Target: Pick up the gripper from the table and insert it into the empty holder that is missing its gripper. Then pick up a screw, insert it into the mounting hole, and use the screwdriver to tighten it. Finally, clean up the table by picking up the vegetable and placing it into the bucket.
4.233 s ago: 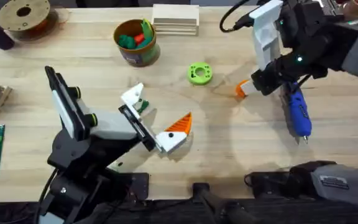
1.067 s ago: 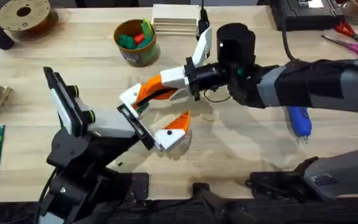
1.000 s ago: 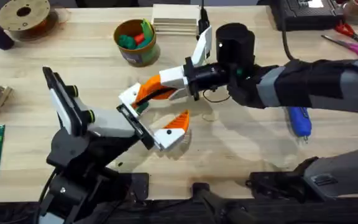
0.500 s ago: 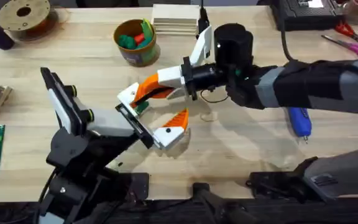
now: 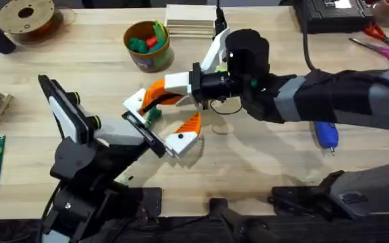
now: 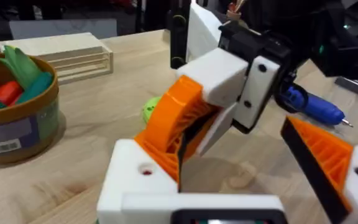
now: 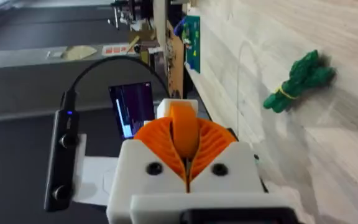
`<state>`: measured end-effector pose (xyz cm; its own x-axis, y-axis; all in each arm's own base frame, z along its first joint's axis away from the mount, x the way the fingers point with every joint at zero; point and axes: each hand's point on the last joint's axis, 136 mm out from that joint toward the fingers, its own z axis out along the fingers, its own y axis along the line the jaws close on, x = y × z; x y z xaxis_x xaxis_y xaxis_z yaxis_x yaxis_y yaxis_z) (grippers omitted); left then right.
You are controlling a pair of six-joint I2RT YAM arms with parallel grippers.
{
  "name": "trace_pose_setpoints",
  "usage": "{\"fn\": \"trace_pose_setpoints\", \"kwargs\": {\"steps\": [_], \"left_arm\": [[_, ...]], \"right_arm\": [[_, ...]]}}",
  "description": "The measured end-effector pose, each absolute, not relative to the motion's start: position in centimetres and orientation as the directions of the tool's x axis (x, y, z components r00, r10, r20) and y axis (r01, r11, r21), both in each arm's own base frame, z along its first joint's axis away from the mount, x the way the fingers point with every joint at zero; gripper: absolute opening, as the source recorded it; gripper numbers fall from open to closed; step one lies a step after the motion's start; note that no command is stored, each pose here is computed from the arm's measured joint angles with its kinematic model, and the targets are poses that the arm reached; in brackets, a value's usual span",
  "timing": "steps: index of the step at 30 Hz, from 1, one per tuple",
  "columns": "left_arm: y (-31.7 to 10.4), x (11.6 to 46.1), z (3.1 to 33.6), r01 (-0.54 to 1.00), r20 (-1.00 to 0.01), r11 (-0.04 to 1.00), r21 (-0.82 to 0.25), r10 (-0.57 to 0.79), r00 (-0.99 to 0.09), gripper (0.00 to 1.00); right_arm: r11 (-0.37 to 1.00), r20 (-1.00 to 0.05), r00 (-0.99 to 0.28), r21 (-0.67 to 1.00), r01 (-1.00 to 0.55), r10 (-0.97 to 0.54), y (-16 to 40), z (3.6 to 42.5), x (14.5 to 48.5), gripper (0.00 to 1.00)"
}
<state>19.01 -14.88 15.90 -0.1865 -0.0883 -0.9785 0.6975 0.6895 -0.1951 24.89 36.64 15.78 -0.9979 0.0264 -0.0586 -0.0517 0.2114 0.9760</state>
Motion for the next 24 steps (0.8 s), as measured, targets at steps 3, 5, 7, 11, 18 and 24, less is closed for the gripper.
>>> {"fn": "trace_pose_setpoints", "kwargs": {"steps": [3,5,7,11,18,24], "left_arm": [[-14.7,19.2,15.9,0.688,-0.978,0.698,-0.197,-0.091,-0.187,0.987],[-14.6,19.2,15.9,0.685,-0.978,0.702,-0.196,-0.092,-0.187,0.987],[-14.6,19.2,15.9,0.684,-0.978,0.702,-0.196,-0.092,-0.187,0.987],[-14.6,19.2,15.9,0.685,-0.978,0.702,-0.196,-0.092,-0.187,0.987],[-15.4,18.4,16.0,0.730,-0.980,0.656,-0.192,-0.081,-0.185,0.987],[-16.0,17.8,16.1,0.764,-0.981,0.619,-0.183,-0.068,-0.181,0.987]], "right_arm": [[0.216,-0.066,-0.997,0.975,-0.055,0.042,36.8,15.7,25.0,0.012],[0.219,-0.069,-0.996,0.974,-0.057,0.049,36.9,15.7,25.0,0.011],[0.220,-0.070,-0.996,0.974,-0.058,0.051,37.0,15.7,25.0,0.011],[0.219,-0.069,-0.997,0.974,-0.057,0.046,37.0,15.7,25.0,0.011],[0.194,-0.070,-0.997,0.978,-0.073,-0.022,36.0,16.0,24.7,0.011],[0.177,-0.068,-0.995,0.981,-0.079,-0.072,35.3,16.1,24.3,0.011]]}}
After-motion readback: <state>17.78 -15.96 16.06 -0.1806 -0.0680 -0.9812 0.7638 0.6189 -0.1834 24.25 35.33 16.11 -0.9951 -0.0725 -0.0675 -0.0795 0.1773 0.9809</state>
